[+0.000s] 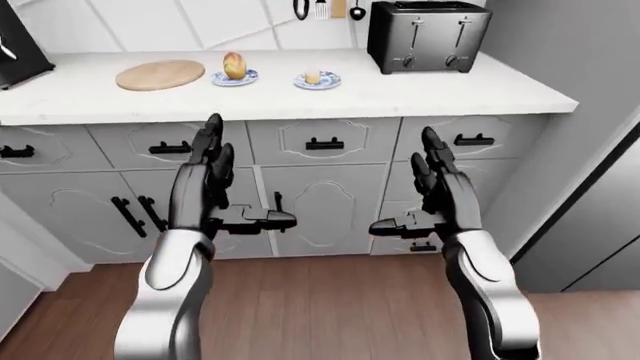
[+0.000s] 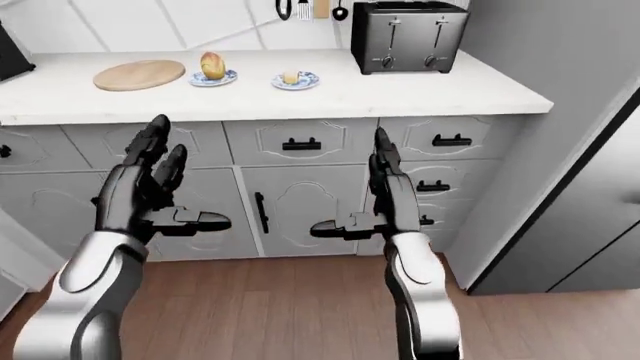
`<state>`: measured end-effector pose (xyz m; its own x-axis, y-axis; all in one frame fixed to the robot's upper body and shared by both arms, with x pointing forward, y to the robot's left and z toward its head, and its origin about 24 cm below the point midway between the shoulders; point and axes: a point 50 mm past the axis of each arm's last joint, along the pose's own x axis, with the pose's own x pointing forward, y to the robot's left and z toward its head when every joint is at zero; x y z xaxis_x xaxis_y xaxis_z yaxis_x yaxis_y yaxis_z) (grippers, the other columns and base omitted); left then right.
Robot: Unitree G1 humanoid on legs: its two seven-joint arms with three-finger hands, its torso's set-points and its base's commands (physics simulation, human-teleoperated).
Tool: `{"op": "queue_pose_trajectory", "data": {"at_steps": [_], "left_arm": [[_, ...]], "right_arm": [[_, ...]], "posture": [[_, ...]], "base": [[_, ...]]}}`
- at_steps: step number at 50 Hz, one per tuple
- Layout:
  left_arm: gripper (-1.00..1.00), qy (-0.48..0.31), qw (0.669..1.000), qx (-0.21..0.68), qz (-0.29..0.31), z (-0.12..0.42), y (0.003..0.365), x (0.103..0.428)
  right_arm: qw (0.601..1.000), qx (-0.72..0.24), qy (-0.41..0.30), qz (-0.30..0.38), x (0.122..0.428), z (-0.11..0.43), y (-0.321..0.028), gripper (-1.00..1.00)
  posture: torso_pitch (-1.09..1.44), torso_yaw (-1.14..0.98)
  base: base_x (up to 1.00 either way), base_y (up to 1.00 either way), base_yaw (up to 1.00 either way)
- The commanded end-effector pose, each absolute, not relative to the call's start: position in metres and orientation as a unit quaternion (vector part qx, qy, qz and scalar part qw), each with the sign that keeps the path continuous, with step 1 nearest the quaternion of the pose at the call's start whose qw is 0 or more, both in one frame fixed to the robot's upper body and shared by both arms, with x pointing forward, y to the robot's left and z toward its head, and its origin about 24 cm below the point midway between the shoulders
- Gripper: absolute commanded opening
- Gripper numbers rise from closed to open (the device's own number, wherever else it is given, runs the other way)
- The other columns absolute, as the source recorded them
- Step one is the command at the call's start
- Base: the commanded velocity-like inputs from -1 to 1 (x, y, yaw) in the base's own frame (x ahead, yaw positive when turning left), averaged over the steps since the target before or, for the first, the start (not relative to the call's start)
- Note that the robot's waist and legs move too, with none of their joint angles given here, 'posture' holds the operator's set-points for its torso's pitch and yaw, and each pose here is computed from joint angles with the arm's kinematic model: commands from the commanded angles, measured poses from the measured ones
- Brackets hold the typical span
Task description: Place all breads on the cutting board.
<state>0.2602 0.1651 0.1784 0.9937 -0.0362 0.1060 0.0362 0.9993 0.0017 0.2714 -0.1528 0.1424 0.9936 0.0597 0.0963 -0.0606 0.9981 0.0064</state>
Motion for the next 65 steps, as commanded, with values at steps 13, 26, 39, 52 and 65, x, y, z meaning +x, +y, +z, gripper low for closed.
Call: {"op": "queue_pose_trajectory", "data": {"at_steps": [13,26,39,52,65], "left_arm": [[1.00,-0.092,0.995,0.003,-0.026,0.197,0.165,0.253],[1.00,-0.103,0.994,0.008,-0.032,0.211,0.161,0.249],[1.00,-0.112,0.993,0.018,-0.038,0.224,0.156,0.247],[1.00,-0.117,0.992,0.020,-0.042,0.234,0.155,0.244],[1.00,-0.116,0.992,0.019,-0.044,0.232,0.154,0.245]], "right_arm": [[0.993,0.032,-0.097,0.055,0.266,0.175,-0.145,1.00],[0.989,0.050,-0.135,0.033,0.260,0.190,-0.154,1.00],[0.986,0.063,-0.153,0.016,0.256,0.199,-0.164,1.00],[0.982,0.071,-0.175,0.013,0.247,0.211,-0.171,1.00],[0.981,0.071,-0.181,0.008,0.243,0.216,-0.174,1.00]], "posture": [[0.00,0.00],[0.00,0.00],[0.00,0.00],[0.00,0.00],[0.00,0.00]], "base": [[0.59,0.35,0.00],[0.30,0.27,0.32],[0.31,0.00,0.00],[0.04,-0.10,0.00],[0.00,-0.23,0.00]]}}
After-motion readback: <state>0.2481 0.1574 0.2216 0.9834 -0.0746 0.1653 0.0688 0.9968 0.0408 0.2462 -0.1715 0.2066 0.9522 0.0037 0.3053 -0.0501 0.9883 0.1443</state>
